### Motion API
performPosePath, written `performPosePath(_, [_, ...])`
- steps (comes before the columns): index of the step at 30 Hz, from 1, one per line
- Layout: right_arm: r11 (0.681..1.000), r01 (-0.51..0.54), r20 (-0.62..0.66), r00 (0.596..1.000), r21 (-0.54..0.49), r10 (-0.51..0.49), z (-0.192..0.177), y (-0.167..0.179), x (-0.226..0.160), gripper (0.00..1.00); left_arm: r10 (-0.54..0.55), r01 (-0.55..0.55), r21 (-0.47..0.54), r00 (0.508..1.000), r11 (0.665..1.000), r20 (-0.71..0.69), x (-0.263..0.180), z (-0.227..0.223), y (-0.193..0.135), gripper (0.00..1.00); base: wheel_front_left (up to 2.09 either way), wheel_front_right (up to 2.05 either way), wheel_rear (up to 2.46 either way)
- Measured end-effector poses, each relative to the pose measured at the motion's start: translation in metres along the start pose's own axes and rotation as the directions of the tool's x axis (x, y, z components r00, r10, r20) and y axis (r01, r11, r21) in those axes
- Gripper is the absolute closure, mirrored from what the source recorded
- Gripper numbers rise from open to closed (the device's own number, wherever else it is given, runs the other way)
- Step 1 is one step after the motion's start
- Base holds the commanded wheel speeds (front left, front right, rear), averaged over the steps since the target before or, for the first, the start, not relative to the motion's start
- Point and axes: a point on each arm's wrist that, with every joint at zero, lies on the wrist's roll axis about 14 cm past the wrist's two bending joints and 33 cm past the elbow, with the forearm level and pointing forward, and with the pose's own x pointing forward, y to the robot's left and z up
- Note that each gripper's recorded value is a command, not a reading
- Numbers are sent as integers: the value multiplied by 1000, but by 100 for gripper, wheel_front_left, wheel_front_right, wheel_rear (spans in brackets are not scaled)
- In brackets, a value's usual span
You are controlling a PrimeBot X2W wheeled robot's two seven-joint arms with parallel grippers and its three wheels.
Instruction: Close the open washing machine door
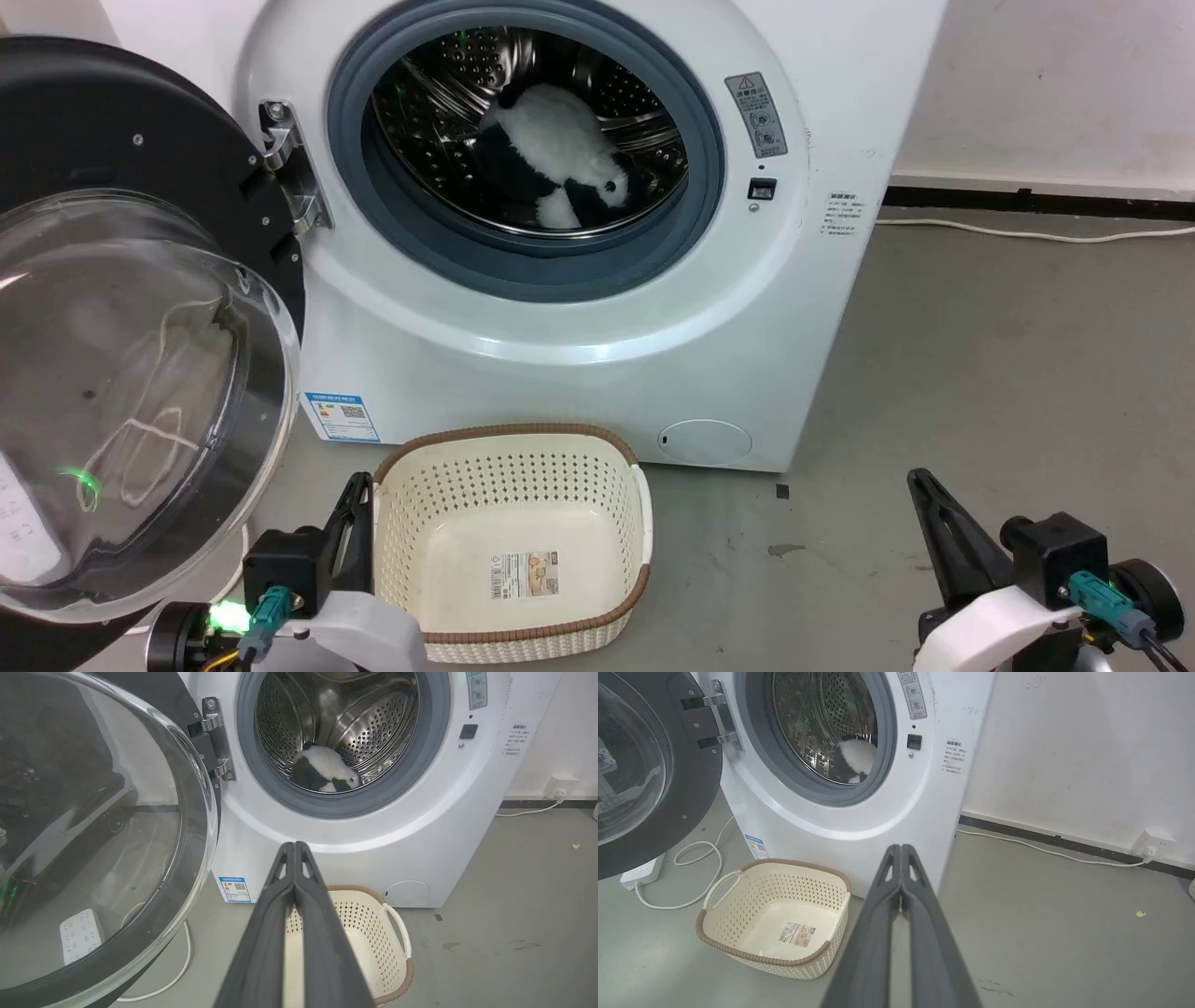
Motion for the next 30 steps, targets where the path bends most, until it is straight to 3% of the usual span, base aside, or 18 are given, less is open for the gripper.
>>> performPosePath(1, [1000, 0, 0, 1000, 0, 0, 0, 0, 0, 100, 0, 0, 0, 1000, 1000, 0, 0, 0, 0, 100, 0, 0, 0])
performPosePath(2, [1000, 0, 0, 1000, 0, 0, 0, 0, 0, 0, 0, 0, 0, 1000, 1000, 0, 0, 0, 0, 0, 0, 0, 0])
performPosePath(30, [999, -43, 47, 998, 28, 41, 6, 13, 5, 0, 8, -8, 1, 999, 1000, 49, -11, 7, 3, 0, 0, 0, 0])
